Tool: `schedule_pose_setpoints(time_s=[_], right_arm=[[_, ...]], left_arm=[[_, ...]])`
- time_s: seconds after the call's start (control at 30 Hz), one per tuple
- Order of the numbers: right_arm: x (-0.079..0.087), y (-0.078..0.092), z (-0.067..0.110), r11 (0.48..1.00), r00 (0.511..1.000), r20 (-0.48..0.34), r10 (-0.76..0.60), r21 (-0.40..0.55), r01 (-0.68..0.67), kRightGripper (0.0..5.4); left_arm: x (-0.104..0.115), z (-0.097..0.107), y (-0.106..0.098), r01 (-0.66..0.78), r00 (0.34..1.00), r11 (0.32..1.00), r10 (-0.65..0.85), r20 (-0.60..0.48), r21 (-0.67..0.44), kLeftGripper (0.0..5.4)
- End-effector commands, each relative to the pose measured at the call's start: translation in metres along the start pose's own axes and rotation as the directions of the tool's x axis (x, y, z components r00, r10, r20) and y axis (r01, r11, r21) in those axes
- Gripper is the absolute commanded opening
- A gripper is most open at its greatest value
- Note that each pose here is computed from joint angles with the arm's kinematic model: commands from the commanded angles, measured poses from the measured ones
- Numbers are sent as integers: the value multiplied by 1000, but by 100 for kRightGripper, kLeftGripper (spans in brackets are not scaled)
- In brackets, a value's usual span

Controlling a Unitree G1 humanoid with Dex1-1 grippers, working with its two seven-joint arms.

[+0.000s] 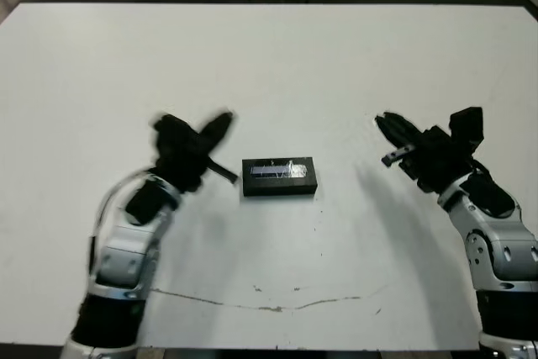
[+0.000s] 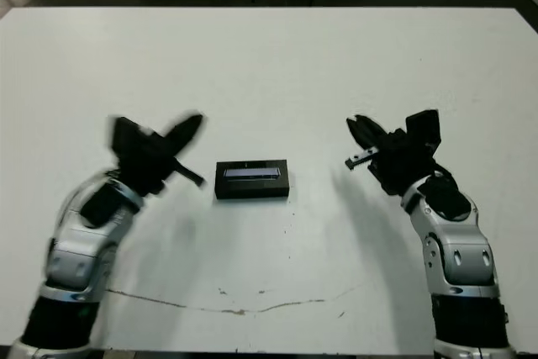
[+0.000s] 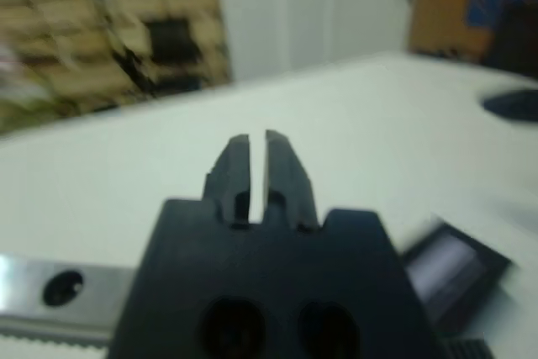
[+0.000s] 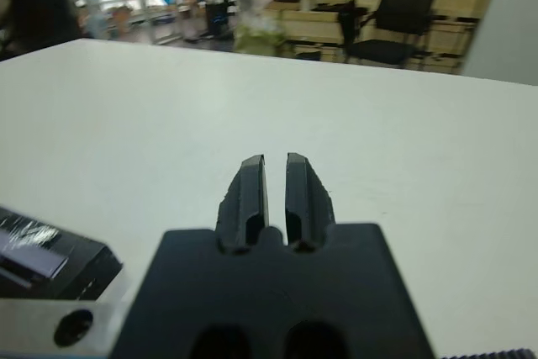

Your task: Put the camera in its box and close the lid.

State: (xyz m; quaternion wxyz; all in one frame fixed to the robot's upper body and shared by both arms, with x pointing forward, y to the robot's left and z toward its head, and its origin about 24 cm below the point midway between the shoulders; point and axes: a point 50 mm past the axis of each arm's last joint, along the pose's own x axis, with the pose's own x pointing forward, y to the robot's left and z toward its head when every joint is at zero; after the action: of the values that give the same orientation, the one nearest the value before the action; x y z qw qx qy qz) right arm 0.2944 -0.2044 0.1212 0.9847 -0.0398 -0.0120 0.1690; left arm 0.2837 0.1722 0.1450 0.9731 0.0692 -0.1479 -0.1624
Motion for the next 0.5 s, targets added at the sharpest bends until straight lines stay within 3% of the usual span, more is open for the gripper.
schedule_pose_setpoints(time_s=[0.03,0.23,0.5], right_arm=[[-2,-3,-2,998,998,-29,-52,20,52,0],[5,-2,11,986,988,5,-151,-66,151,0],[5,9,4,979,986,14,-168,-116,169,0]], left_arm=[[-1,9,31,-96,995,995,96,9,29,1],[7,9,64,-248,969,968,247,16,47,1],[7,-16,49,-289,957,955,288,32,63,1]])
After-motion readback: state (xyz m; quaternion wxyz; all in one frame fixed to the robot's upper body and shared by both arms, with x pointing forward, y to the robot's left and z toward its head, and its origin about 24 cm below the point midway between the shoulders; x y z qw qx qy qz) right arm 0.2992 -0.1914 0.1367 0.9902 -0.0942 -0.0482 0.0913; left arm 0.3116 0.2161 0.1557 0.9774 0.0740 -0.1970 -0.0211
